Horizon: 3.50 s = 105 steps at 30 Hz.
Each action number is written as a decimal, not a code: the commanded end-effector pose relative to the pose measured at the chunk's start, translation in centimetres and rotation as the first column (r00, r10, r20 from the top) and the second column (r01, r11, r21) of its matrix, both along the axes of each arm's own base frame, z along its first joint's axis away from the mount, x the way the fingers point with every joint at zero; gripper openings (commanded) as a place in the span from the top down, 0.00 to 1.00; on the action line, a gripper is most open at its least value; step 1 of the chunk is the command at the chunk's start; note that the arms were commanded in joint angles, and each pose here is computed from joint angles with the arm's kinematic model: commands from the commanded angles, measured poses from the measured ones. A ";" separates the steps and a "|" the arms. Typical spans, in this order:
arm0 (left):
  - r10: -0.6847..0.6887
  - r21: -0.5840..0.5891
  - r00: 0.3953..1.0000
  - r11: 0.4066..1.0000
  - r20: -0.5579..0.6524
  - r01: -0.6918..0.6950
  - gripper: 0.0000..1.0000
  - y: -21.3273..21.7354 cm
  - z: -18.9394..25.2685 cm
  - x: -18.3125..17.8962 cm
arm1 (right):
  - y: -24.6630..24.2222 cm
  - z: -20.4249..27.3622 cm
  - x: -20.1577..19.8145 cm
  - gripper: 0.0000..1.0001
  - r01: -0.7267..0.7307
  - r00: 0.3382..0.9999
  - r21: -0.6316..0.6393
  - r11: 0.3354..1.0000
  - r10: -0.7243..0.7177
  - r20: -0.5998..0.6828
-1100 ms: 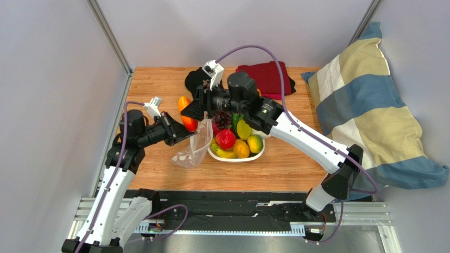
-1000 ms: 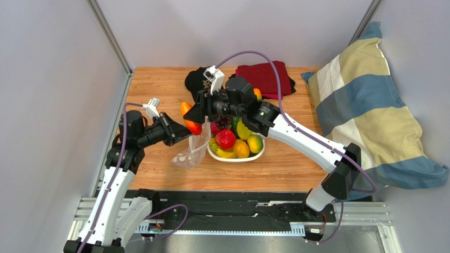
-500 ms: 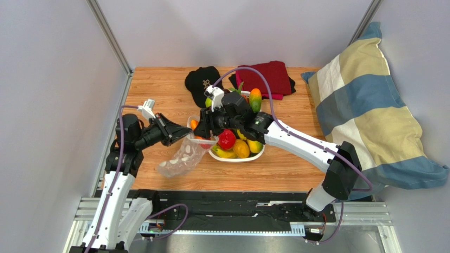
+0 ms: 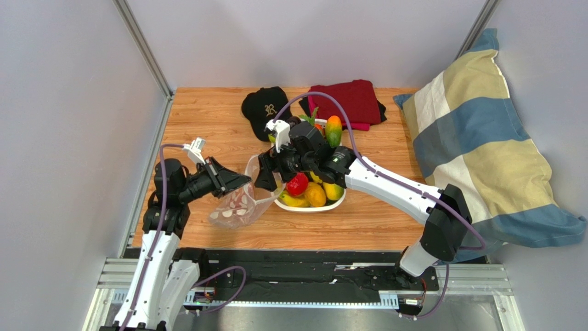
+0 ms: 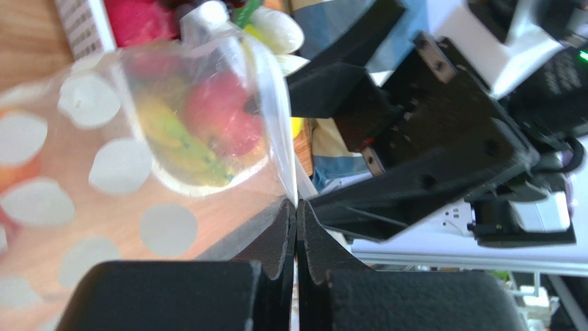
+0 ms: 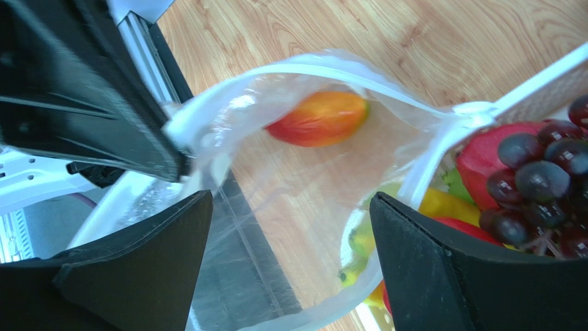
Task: Place the food in the zip-top bag and seal the zipper
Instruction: Place the fake fruit in the zipper food storage bag, then adjust the zipper food storage bag at the center of the board, then pick up the fake fruit from the bin.
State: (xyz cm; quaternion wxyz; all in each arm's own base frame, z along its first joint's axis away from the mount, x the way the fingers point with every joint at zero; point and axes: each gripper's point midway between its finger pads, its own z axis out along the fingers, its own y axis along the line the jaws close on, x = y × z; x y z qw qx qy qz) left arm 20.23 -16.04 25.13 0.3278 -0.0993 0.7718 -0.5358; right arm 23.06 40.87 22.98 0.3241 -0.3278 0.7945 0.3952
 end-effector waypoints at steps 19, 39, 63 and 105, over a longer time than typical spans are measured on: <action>-0.051 0.008 0.973 0.999 0.226 0.050 1.00 -0.2 3.4 -0.8 | -4.8 7.0 2.5 0.16 0.082 0.993 0.002 0.997 -0.082 0.088; -0.029 0.318 0.985 0.948 0.169 -0.027 0.56 2.5 0.2 -0.8 | -3.6 4.7 1.9 1.00 0.062 0.996 0.027 0.998 -0.060 -0.072; -0.070 0.456 0.985 0.890 0.159 -0.010 0.08 2.6 4.0 -0.9 | 2.3 7.1 2.9 1.00 0.273 0.949 0.083 0.959 -0.254 -0.187; 0.072 0.516 0.997 0.853 0.023 -0.073 1.00 4.4 -1.1 1.5 | -8.2 -3.2 3.0 0.00 0.168 0.986 -0.253 0.953 -0.160 0.051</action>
